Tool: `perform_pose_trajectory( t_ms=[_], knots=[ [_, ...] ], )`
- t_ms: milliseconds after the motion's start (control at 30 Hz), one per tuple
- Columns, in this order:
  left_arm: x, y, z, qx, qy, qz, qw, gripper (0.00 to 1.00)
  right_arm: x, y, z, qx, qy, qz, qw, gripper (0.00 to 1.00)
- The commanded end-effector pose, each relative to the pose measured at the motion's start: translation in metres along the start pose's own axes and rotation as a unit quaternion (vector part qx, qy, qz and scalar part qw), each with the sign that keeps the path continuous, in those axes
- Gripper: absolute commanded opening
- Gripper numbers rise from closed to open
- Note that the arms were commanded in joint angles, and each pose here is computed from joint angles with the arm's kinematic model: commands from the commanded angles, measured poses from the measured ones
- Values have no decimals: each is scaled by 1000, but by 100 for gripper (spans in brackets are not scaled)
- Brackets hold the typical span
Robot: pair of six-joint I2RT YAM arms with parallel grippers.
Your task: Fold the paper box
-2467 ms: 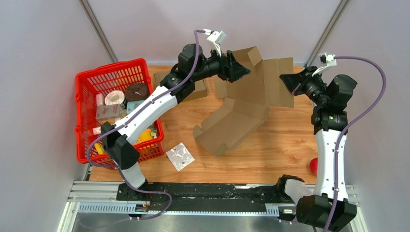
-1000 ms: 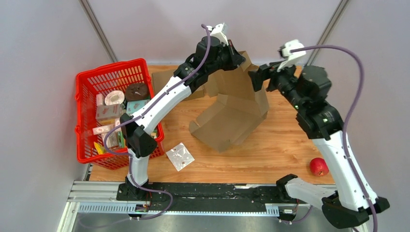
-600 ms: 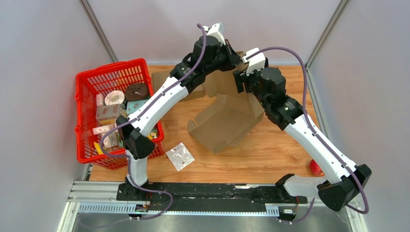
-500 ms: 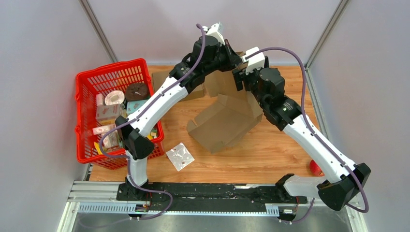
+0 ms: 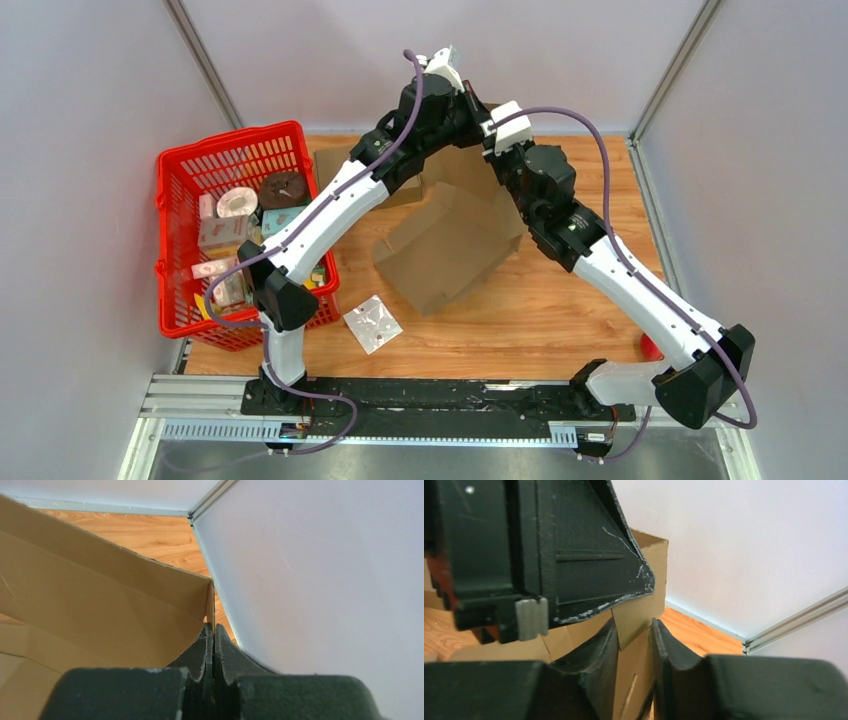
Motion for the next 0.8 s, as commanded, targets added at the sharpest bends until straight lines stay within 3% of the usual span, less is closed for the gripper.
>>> perform_pose_trajectory(
  t_ms=[0,167,300,433,500,633,667,767],
  knots=[
    [-28,-30,16,13,-14,-58,998,9,-2,-16,8,6,-35,-60,998,20],
    [-50,-30,26,57,-40,-79,994,39,-5,-21,2,18,-47,-61,997,7],
    [-64,-8,34,68,-33,-79,994,72,-9,-30,-4,29,-57,-62,996,2],
    [-82,16,50,122,-39,-80,989,73,-15,-33,-4,27,-82,-14,996,0],
    [-88,37,56,182,-42,-71,980,70,-16,-38,-8,31,-72,-2,997,0],
    [-79,58,61,337,-57,-98,935,74,-23,-47,-7,43,-69,22,996,0],
    [-75,62,62,387,-55,-103,915,78,-25,-48,-6,46,-72,38,996,0],
    [-59,62,62,451,-40,-136,881,79,-32,-51,-6,54,-74,51,995,0]
  ],
)
Point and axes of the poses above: each gripper's point midway between its finger pads, its own x axis out along the fingers, its own y axis along the line the jaws close on, z = x × y, the point moved 8 cm from there along -x, back along the fingers, and after that the axes turned 10 degrees about -x, right-handed, at the moved point
